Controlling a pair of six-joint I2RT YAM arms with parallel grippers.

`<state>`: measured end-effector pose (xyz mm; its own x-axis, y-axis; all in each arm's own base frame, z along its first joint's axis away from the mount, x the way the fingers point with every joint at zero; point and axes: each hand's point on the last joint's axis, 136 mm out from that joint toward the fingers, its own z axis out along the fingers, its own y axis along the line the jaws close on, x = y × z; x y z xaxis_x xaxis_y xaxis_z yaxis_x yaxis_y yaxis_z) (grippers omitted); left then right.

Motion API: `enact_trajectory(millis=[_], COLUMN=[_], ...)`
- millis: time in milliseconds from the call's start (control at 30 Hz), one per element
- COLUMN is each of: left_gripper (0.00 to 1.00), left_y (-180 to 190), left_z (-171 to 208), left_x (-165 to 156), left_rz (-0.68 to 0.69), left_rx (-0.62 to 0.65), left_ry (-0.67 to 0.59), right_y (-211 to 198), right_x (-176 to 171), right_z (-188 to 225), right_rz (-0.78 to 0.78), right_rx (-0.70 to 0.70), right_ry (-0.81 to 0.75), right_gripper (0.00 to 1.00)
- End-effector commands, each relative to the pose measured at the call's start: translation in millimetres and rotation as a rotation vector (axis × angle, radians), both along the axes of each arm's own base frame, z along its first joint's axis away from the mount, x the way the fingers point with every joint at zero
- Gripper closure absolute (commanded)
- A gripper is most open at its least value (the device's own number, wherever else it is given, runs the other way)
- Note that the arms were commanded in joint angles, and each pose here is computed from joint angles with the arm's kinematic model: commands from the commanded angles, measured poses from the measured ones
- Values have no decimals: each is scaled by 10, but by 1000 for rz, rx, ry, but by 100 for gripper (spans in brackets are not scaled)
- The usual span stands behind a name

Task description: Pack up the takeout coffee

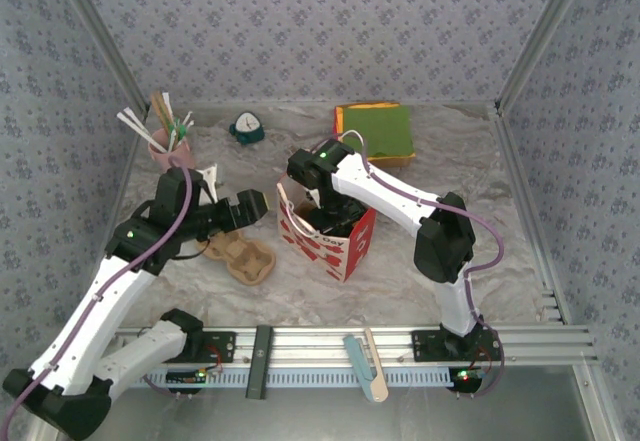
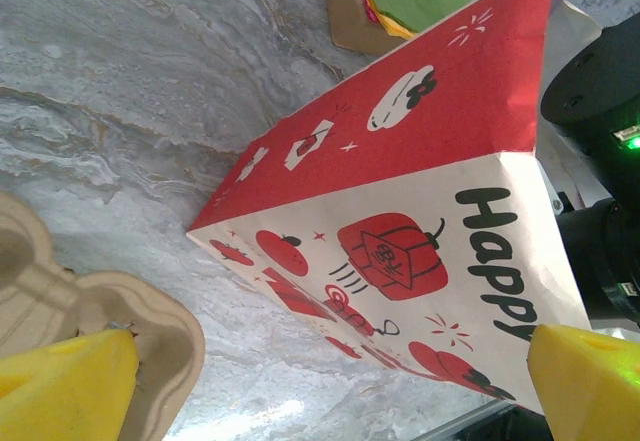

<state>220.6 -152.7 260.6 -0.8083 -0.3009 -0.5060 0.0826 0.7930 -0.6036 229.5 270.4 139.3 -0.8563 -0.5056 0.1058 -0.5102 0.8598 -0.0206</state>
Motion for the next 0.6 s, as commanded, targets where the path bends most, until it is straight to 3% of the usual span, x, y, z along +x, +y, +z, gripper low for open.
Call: enact_trajectory(millis=[0, 567], left_gripper=[0, 0], left_y=[95, 300], left_z=[-44, -160], left_x=[-25, -34], left_rz=[34, 123], left_rx=[33, 88], left_ry=[0, -1], right_y=[-48, -74], right_x=[-29, -38], right_z=[184, 225], right_rz=[-3, -10], right_rx=[4, 5], right_ry=[-32, -39], right_gripper=[14, 14])
